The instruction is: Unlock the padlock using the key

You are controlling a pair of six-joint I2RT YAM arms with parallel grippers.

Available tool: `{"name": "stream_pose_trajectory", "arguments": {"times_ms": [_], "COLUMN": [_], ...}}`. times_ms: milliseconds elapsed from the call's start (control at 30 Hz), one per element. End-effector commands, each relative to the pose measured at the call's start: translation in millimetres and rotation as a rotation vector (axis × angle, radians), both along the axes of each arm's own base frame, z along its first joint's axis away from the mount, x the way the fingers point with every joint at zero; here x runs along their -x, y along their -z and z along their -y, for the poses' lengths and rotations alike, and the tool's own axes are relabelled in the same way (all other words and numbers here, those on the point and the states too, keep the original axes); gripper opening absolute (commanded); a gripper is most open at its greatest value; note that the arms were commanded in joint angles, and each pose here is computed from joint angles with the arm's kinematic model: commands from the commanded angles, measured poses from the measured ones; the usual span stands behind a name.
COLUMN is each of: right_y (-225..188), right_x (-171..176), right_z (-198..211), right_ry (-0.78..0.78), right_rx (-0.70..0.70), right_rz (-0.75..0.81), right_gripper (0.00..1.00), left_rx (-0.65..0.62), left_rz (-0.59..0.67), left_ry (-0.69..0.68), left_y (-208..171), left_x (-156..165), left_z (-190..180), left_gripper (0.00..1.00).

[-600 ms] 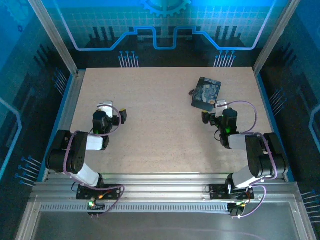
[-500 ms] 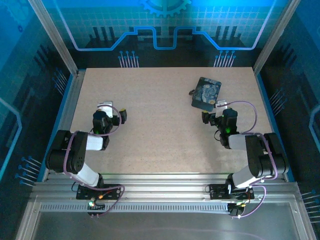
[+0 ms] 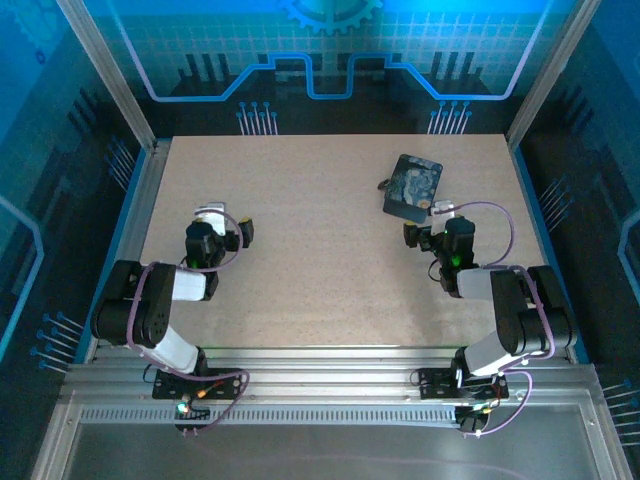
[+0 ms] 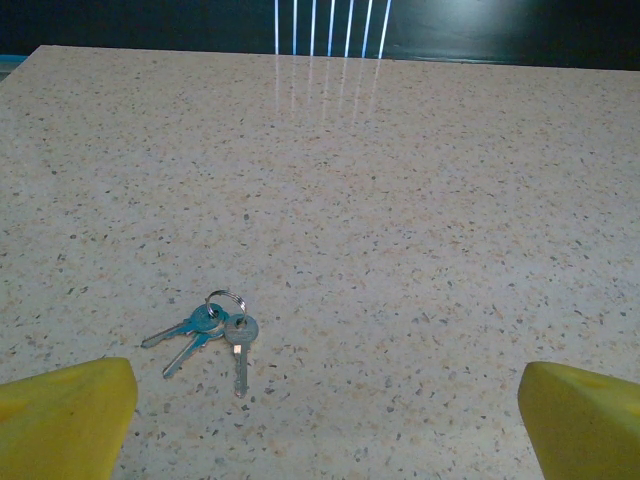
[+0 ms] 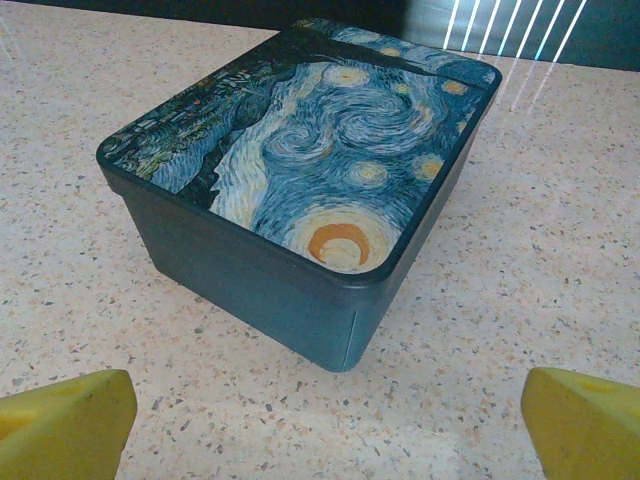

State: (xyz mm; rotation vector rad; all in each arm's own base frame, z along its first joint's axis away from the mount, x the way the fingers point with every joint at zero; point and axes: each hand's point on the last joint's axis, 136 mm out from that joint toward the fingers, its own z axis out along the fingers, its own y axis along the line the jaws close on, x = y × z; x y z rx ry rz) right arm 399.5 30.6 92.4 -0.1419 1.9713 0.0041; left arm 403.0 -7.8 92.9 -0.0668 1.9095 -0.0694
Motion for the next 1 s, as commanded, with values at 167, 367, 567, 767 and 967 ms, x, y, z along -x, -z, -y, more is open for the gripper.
{"name": "stream_pose_trajectory", "arguments": {"times_ms": [167, 367, 567, 767, 967], "right_y": [-3.0, -2.7, -31.0, -60.4, -76.3], "right_x": [1.9, 2.0, 2.5, 8.0, 14.4], "right_z": [8.4, 8.7, 22.5, -5.5, -37.2], "right_ry": [0.032, 0.033, 0.129, 0.08, 0.024], "right_rx": [-0.003, -0.003, -0.004, -0.188, -0.192], "right_rz": [0.008, 0.006, -0.073, -0.157, -0.224], "right_gripper": [1.0, 1.0, 0.91, 0.86, 0.81], "left_rx": [0.0, 0.053, 0.065, 0.137, 0.233], "left_rz": [0.005, 0.004, -0.13, -0.376, -0.537], "left_ry": [0.015, 0.022, -0.105, -0.286, -0.413], "left_y": [-2.7, -4.0, -27.5, -40.0, -32.2], "left_x": [3.8, 4.6, -5.1, -17.7, -9.7], "left_z": [-0.4, -5.9, -27.1, -46.8, -58.2], "left_gripper": [0.99, 0.99, 0.99, 0.99, 0.99]}}
